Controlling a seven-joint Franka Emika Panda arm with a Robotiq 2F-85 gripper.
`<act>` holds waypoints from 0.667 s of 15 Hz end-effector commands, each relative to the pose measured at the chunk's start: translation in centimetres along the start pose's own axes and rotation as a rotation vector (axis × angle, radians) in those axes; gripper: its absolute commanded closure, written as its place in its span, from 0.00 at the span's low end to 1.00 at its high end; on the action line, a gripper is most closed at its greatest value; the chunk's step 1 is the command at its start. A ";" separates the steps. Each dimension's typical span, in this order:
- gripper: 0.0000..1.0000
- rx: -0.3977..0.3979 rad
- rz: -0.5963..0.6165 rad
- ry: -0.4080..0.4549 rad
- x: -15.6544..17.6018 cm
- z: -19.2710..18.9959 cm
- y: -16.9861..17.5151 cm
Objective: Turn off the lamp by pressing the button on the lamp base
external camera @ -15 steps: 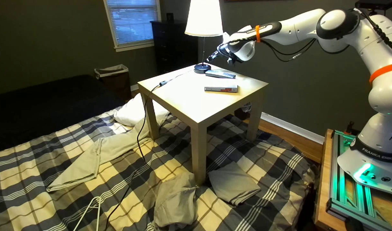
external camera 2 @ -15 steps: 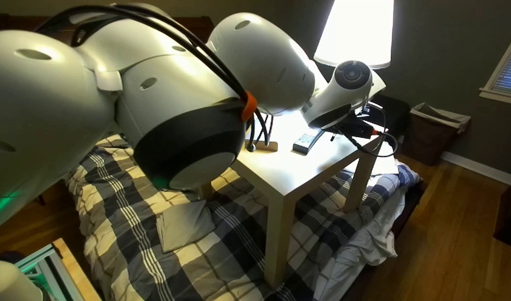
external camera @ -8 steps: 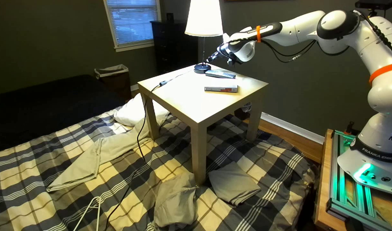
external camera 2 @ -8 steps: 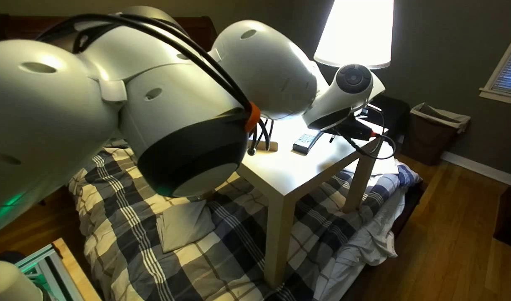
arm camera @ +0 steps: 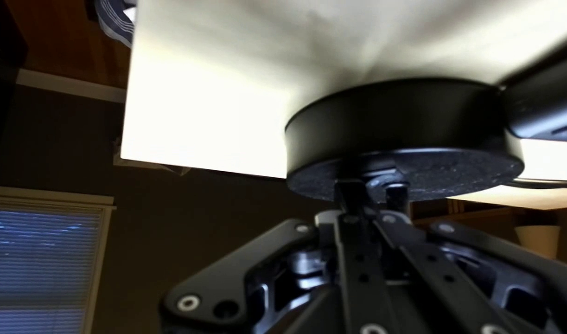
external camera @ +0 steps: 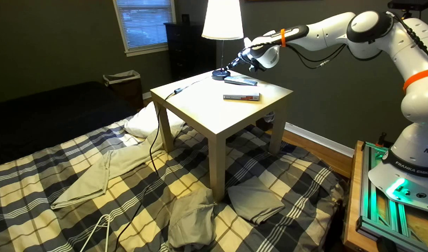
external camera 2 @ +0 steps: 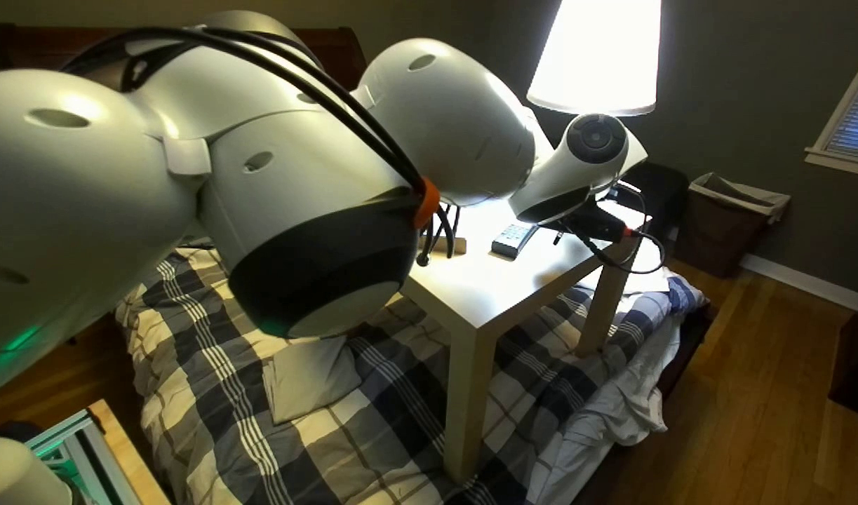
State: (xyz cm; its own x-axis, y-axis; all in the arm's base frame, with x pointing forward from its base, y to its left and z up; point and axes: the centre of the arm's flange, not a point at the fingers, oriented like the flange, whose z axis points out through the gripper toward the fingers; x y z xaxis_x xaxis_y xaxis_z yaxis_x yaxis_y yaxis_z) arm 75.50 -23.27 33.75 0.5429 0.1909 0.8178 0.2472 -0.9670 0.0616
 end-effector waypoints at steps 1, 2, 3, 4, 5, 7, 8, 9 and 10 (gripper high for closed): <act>1.00 0.033 -0.006 -0.005 -0.5 -0.8 0.0; 1.00 0.039 -0.005 -0.002 -0.4 -0.9 -0.1; 1.00 0.042 -0.005 0.000 -0.3 -1.0 -0.1; 1.00 0.048 -0.006 0.002 -0.2 -1.1 -0.2; 1.00 0.051 -0.005 0.004 -0.2 -1.2 -0.3; 1.00 0.060 -0.005 0.004 -0.1 -1.4 -0.3; 1.00 0.061 -0.008 0.003 -0.2 -1.4 -0.3; 1.00 0.063 -0.010 0.000 -0.3 -1.4 -0.3; 1.00 0.063 -0.013 -0.004 -0.5 -1.4 -0.3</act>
State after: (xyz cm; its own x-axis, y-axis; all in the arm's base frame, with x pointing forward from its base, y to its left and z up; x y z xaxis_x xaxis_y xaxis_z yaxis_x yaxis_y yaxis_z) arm 75.16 -23.02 34.42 0.5290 0.1907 0.8269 0.2728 -0.9609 0.0471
